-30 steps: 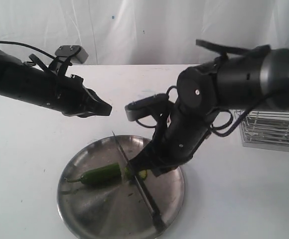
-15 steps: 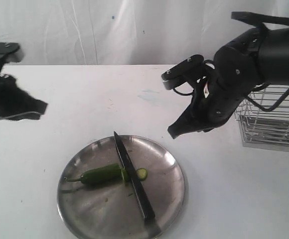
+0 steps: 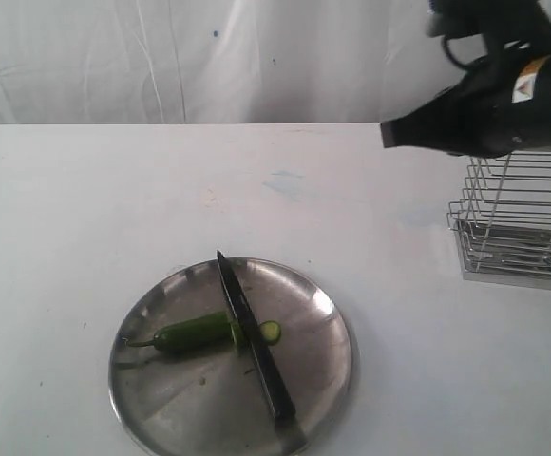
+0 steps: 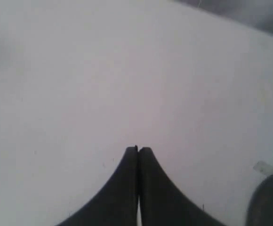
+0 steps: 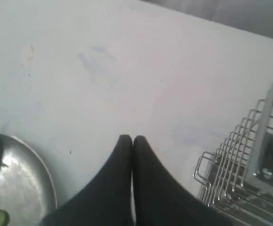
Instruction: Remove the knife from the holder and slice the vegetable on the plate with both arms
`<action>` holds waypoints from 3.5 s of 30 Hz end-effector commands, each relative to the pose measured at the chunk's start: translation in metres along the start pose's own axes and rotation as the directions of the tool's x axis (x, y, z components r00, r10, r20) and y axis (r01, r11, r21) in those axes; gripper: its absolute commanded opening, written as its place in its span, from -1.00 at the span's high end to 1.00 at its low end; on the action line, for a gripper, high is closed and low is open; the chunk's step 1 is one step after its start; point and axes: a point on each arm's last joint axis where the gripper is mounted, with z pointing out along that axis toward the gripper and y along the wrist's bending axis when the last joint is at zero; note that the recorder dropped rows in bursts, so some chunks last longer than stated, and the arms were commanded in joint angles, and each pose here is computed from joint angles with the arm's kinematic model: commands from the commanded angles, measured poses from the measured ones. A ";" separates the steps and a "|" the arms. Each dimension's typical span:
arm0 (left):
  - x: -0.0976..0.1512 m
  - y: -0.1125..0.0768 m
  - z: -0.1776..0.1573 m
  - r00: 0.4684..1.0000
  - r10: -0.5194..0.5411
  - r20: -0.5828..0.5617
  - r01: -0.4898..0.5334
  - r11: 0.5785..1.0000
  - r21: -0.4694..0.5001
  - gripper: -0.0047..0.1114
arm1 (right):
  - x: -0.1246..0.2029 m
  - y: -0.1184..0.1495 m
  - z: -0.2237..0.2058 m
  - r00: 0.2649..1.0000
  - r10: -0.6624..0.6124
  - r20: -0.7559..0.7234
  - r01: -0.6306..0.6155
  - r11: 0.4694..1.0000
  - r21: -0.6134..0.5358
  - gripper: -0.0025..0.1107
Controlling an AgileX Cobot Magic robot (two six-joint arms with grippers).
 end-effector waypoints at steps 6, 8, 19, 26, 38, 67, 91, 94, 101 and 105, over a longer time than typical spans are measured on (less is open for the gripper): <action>0.014 -0.016 -0.047 0.997 0.032 0.066 -0.041 0.989 0.141 0.92 | 0.006 -0.008 -0.098 0.960 0.029 0.280 -0.029 1.000 -0.006 0.96; 0.014 -0.017 -0.049 0.997 0.034 0.072 -0.044 0.989 0.144 0.92 | 0.014 -0.009 -0.114 0.970 0.055 0.236 -0.056 0.998 -0.005 0.96; 0.014 -0.017 -0.049 0.996 0.034 0.077 -0.045 0.989 0.143 0.92 | 0.018 -0.015 -0.187 0.910 -0.017 0.414 -0.005 0.999 0.054 0.96; 0.014 -0.017 -0.049 0.997 0.034 0.076 -0.045 0.989 0.144 0.92 | 0.012 -0.030 -0.267 0.601 -0.290 0.745 -0.046 0.918 0.394 0.96; 0.014 -0.017 -0.049 0.996 0.034 0.077 -0.045 0.989 0.143 0.92 | 0.090 -0.026 -0.239 0.628 -0.249 0.738 -0.097 0.915 0.391 0.96; 0.020 -0.045 -0.061 0.981 0.155 0.118 -0.190 0.892 0.409 0.92 | 0.243 -0.036 -0.130 0.929 0.115 0.352 -0.246 0.902 0.354 0.96; 0.031 -0.013 -0.080 0.857 0.461 0.231 -0.496 0.858 0.132 0.92 | 0.243 -0.036 -0.130 0.929 0.118 0.351 -0.248 0.902 0.353 0.96; 0.057 -0.005 -0.074 0.935 0.294 0.200 -0.330 0.925 0.186 0.92 | 0.243 -0.036 -0.130 0.928 0.117 0.353 -0.248 0.902 0.353 0.96; 0.114 0.016 -0.042 0.982 0.112 0.151 -0.131 0.984 0.119 0.92 | 0.243 -0.036 -0.130 0.929 0.116 0.350 -0.246 0.902 0.354 0.96; 0.122 0.022 -0.041 0.959 0.274 0.072 -0.277 0.960 0.039 0.92 | 0.243 -0.036 -0.130 0.929 0.115 0.352 -0.246 0.902 0.354 0.96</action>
